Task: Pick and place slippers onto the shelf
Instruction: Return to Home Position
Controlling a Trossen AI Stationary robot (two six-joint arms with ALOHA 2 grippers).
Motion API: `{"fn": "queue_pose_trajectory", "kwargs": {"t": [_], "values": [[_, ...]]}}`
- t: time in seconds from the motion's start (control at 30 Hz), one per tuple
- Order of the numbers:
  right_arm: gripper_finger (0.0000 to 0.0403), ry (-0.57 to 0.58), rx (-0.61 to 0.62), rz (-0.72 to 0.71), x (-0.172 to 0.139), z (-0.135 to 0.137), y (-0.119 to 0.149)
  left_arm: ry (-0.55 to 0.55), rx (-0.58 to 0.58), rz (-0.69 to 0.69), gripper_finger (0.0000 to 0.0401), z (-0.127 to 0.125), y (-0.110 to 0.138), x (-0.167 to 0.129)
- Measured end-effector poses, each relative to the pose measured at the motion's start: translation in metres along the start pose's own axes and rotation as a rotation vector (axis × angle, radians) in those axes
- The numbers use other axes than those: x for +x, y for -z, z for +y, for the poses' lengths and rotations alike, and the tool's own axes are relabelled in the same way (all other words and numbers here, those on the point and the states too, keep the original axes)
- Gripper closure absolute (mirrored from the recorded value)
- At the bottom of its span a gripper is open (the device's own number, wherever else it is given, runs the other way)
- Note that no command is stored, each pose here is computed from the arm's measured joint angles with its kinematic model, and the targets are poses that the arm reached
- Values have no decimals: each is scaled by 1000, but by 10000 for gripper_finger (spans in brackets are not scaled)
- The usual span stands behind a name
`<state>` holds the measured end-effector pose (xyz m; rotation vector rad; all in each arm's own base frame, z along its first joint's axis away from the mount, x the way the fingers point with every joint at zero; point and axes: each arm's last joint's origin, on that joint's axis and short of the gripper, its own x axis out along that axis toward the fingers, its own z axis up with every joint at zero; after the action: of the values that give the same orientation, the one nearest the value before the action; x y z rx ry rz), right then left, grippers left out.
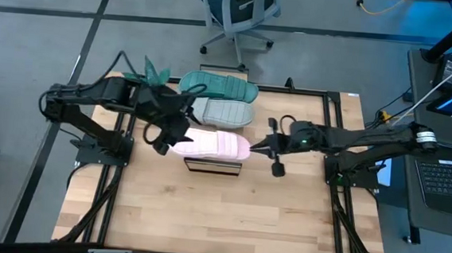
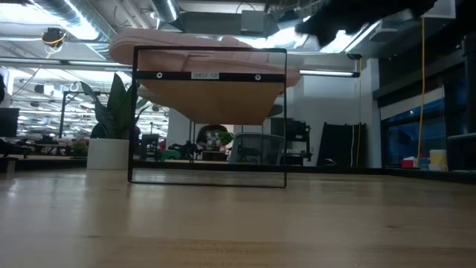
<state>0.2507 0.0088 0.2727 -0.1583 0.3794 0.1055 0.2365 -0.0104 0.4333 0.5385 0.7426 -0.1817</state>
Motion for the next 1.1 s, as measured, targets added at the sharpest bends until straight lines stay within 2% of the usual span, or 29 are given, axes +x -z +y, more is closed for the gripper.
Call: {"fn": "queue_pose_trajectory", "kwargs": {"t": [0.1,0.3,0.47,0.6,0.7,0.97,1.1], "values": [[369,-19,-14,-62,-22,6,-11,-33,-47,-1,164,-8,10,0],[367,-65,-40,-187,-69,18,-26,-204,-133,-45,164,-28,39,5],[366,-84,-42,-223,-99,21,-25,-266,-226,-219,164,-44,67,-5],[366,-94,-46,-240,-110,23,-24,-359,-301,-341,164,-53,88,-13],[366,-93,-50,-253,-117,23,-23,-440,-376,-381,164,-60,109,-18],[366,-86,-52,-284,-135,21,-21,-515,-476,-470,164,-83,158,-26],[366,-90,-49,-261,-136,21,-18,-519,-465,-528,164,-90,174,-35]]}}
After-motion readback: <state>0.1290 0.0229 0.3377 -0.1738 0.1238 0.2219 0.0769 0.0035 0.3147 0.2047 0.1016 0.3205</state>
